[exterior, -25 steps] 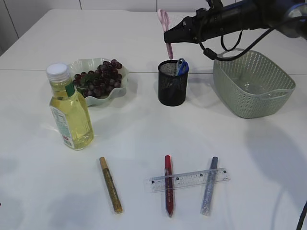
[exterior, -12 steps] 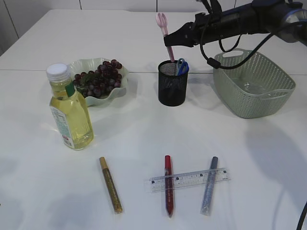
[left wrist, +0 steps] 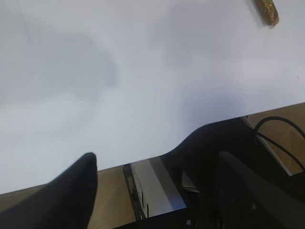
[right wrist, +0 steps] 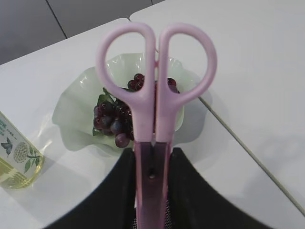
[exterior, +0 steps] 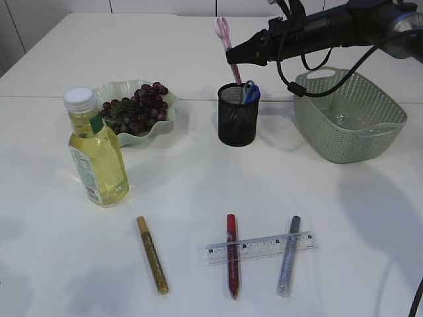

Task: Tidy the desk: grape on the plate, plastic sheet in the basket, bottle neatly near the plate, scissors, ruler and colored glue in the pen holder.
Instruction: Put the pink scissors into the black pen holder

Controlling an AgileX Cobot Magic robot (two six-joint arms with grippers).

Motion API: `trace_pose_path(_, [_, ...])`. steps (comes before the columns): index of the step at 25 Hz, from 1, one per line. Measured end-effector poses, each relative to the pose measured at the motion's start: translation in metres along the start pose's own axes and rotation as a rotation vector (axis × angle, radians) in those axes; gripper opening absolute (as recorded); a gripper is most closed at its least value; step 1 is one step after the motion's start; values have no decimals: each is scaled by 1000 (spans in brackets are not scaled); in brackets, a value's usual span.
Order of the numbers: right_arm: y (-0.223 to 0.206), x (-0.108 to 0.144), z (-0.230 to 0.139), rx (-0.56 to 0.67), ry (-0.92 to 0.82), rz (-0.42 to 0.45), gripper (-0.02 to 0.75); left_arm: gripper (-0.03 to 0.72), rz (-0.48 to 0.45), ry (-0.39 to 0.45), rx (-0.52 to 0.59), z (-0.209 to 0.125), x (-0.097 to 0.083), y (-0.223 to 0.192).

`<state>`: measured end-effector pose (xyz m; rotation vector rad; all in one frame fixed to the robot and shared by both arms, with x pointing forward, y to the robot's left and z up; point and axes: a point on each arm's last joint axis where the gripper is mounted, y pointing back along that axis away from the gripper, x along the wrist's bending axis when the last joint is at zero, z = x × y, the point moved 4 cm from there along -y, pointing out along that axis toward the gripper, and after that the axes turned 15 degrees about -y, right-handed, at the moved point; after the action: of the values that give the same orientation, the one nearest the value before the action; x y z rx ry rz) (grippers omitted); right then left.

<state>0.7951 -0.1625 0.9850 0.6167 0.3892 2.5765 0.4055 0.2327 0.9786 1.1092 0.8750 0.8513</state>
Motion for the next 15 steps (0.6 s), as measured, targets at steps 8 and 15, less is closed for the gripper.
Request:
trace_pose_path(8, [0, 0, -1, 9, 7, -3, 172, 559, 0, 0, 2, 0, 0, 0])
trace_pose_path(15, [0, -2, -5, 36, 19, -12, 176, 559, -1, 0, 4, 0, 0, 0])
